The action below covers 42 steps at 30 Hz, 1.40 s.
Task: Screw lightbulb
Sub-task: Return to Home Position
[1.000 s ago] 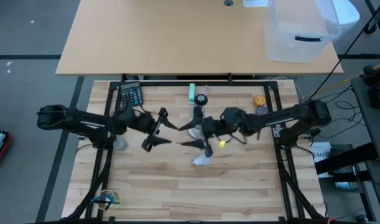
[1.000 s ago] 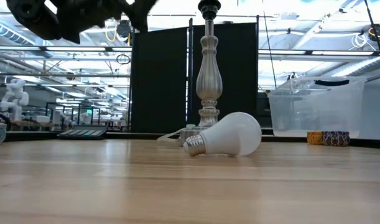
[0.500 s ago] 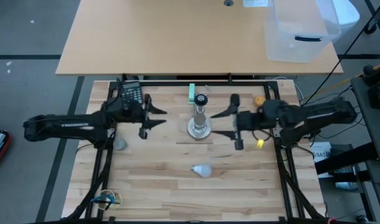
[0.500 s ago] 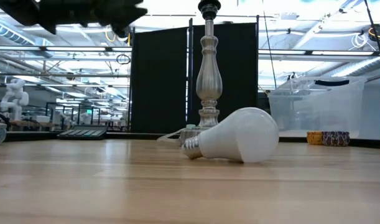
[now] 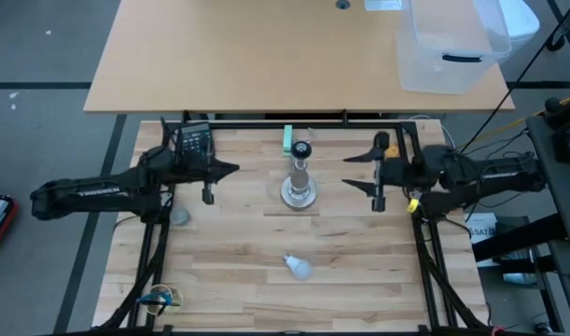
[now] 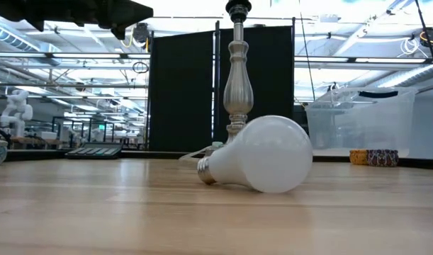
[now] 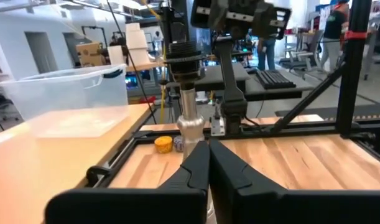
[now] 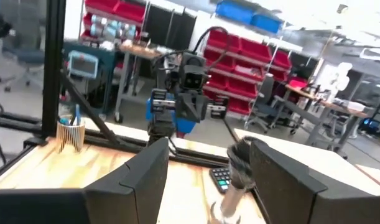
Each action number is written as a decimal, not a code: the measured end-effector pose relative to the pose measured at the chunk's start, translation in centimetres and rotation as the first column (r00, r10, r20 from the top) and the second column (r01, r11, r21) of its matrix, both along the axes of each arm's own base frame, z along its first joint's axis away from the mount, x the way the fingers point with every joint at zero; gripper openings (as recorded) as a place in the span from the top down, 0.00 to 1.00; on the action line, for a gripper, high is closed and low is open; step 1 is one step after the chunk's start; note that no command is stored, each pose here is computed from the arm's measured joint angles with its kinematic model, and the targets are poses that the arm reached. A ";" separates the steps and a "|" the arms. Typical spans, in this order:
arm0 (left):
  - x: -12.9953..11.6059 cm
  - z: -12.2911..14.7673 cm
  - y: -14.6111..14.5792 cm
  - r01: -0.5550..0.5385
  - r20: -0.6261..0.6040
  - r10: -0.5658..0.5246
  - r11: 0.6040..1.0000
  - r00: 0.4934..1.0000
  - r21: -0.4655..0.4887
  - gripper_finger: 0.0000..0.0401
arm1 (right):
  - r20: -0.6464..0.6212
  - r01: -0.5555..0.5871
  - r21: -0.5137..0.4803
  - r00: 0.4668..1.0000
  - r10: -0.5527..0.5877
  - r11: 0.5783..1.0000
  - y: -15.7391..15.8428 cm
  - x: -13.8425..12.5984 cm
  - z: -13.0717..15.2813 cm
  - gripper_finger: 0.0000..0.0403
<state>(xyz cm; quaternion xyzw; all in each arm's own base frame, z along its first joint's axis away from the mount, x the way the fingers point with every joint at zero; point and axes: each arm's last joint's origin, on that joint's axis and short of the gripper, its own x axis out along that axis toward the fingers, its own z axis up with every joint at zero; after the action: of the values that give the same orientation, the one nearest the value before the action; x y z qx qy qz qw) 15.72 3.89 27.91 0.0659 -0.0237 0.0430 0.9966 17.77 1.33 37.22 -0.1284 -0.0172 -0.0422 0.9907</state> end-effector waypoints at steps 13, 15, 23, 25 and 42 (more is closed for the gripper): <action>-0.7 -0.5 0.3 -0.037 -0.069 0.038 0.999 0.997 0.003 1.00 | 0.161 0.001 0.105 0.987 -0.018 0.994 -1.0 -6.6 -8.3 0.47; -0.8 -0.5 0.3 -0.031 -0.068 0.031 0.999 0.997 0.007 1.00 | 0.167 0.001 0.114 0.986 -0.021 0.993 -1.0 -7.1 -9.4 0.47; -1.3 -1.2 0.7 -0.030 -0.071 0.030 1.000 0.997 0.003 1.00 | 0.208 -0.008 0.134 0.978 -0.021 0.991 -1.1 -8.8 -12.2 0.47; -1.7 -1.9 0.8 -0.035 -0.073 0.034 0.999 0.997 -0.005 1.00 | 0.186 -0.005 0.137 0.982 -0.020 0.991 -1.2 -9.0 -12.9 0.47; -3.8 -8.2 0.7 -0.052 0.013 0.053 0.998 0.999 -0.032 1.00 | 0.054 0.007 0.162 0.998 -0.016 0.987 -1.2 -9.7 -15.3 0.47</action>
<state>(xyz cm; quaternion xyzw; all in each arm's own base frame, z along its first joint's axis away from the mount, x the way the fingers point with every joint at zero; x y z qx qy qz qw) 11.87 4.59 19.66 0.0504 -0.0280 0.0700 0.9959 8.08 0.13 21.92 -0.0463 -0.0402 -0.0526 0.9967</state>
